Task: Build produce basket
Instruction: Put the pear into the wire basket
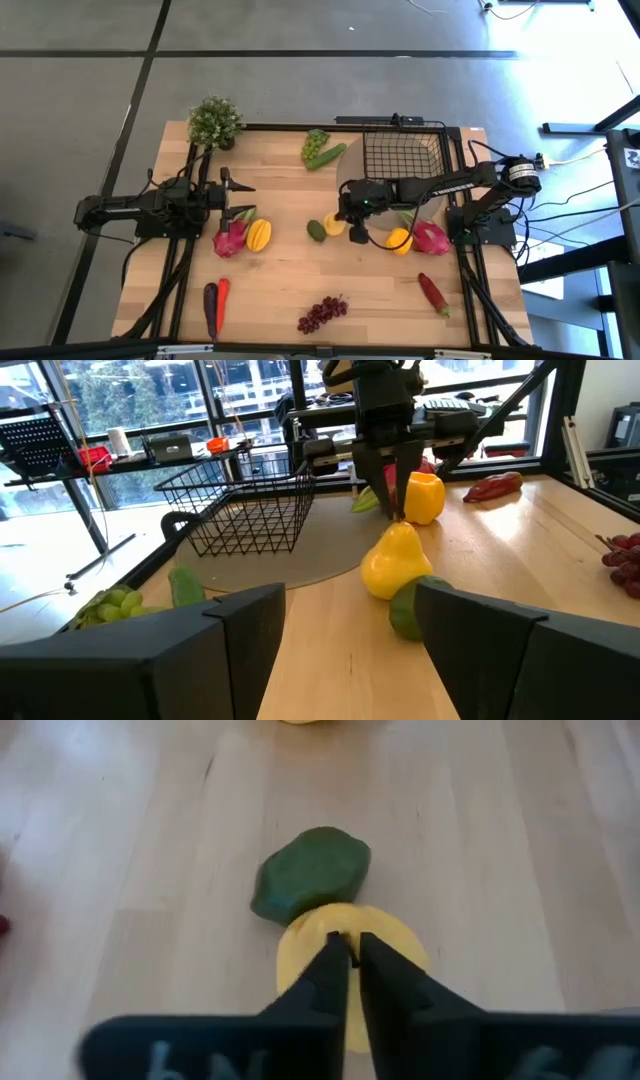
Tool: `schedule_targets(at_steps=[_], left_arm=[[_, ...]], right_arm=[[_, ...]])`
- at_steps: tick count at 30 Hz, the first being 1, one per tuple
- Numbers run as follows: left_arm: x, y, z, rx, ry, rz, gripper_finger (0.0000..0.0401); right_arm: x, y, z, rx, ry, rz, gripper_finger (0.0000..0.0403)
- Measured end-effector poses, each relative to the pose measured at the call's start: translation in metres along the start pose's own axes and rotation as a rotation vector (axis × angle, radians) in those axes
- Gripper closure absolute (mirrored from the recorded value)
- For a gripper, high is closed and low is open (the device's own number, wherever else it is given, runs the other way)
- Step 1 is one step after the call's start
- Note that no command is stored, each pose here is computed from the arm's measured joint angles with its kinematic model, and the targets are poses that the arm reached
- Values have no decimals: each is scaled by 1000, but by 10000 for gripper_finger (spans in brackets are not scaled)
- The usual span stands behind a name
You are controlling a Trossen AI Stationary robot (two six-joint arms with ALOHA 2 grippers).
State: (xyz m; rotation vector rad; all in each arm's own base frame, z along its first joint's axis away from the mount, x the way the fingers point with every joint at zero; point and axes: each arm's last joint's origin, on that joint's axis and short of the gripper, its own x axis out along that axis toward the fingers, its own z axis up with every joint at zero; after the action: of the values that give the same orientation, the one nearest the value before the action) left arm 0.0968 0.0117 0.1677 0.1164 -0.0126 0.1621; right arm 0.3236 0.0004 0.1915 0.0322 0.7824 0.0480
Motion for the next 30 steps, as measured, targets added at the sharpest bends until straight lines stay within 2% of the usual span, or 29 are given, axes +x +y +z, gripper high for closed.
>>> schedule_targets(at_steps=[6, 15, 23, 30], left_arm=[[0, 0, 0, 0, 0, 0, 188], [0, 0, 0, -34, 0, -1, 188], [0, 0, 0, -62, 0, -1, 188], [0, 0, 0, -56, 0, -5, 188]], right_arm=[[0, 2, 0, -28, -1, -101, 401], [-2, 9, 4, -24, -1, -129, 402], [-28, 13, 46, -43, 74, -310, 403], [-65, 16, 91, -46, 34, -410, 403]])
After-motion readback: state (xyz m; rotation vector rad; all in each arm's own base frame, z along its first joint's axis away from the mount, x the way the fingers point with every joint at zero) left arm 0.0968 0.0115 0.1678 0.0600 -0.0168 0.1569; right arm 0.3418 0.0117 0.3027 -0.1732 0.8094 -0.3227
